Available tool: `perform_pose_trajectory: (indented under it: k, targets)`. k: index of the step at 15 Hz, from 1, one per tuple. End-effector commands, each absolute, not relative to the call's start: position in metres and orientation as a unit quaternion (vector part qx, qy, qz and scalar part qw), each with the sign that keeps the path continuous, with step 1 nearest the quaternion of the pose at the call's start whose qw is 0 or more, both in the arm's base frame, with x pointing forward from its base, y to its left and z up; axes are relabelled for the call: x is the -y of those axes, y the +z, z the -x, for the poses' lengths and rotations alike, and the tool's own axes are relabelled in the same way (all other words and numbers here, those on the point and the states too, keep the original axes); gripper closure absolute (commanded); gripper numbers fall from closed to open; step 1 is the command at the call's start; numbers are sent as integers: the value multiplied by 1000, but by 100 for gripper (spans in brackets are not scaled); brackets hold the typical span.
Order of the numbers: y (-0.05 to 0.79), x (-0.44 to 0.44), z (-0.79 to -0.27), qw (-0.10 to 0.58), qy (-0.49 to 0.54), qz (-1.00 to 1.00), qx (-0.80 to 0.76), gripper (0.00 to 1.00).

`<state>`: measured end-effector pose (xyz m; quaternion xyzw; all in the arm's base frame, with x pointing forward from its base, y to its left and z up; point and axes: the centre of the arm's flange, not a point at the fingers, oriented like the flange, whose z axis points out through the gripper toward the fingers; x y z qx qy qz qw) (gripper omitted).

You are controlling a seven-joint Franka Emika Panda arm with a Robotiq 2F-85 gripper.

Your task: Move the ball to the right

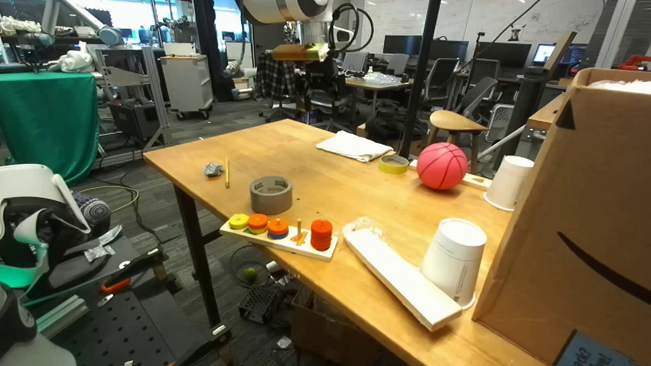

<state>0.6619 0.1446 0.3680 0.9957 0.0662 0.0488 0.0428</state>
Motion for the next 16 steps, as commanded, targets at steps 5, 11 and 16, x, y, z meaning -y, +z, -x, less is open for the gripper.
perform_pose_trajectory:
  k: [5,11,16]
  targets:
    - [320,-68,-694,10,27,-999,-45,0]
    - [310,-30,-726,21,50,-997,-48,0]
    - [326,-33,-727,73,121,-984,-111,0]
